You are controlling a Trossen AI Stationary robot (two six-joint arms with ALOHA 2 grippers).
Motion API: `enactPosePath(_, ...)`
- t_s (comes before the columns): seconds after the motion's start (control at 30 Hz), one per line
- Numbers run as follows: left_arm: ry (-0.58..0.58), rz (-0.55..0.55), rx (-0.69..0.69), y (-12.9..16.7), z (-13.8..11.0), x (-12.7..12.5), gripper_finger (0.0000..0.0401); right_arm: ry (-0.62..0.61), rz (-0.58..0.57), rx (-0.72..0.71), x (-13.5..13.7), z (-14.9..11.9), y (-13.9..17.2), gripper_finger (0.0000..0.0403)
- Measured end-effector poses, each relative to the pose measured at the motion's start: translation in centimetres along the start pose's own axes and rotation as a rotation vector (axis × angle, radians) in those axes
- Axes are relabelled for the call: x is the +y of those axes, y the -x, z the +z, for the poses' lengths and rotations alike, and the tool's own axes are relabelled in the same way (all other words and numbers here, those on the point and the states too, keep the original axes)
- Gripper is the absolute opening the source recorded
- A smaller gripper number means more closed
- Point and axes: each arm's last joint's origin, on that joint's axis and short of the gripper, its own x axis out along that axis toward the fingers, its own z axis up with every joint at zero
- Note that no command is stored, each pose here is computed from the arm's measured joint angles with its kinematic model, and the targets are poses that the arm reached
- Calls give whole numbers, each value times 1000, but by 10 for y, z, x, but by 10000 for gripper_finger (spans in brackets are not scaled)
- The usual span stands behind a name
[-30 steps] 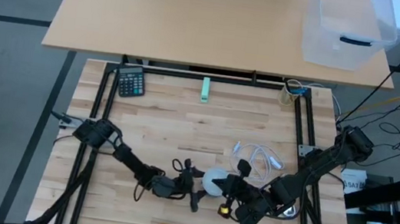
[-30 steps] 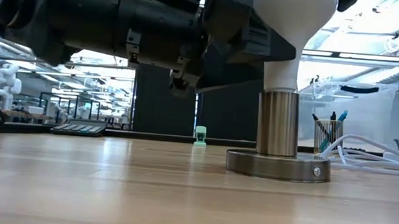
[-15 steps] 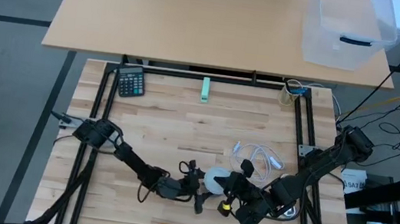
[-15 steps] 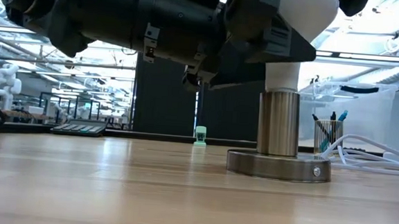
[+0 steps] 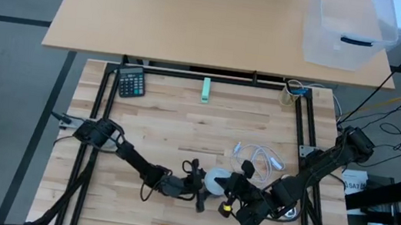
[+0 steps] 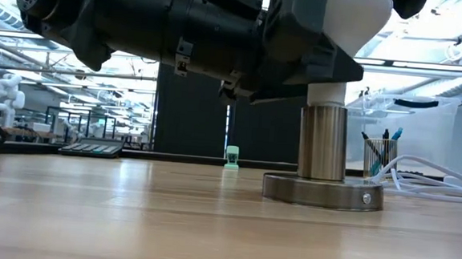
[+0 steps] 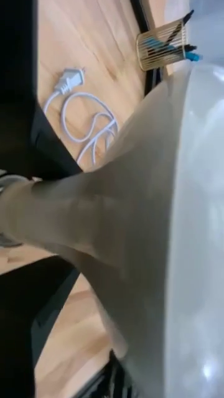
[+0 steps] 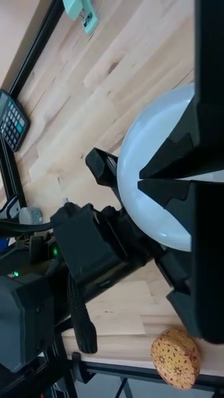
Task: Screw lightbulb
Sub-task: Insert the white lightbulb into the silver lamp
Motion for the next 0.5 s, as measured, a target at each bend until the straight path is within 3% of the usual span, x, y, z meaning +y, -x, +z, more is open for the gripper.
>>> enactPosePath(0.13, -51, -10, 3, 0, 0, 0, 149, -8, 1, 0, 0, 0, 0, 0)
enactPosePath(0.5, -97, -118, 25, -7, -1, 11, 147, -55, -5, -13, 1, -4, 4, 0)
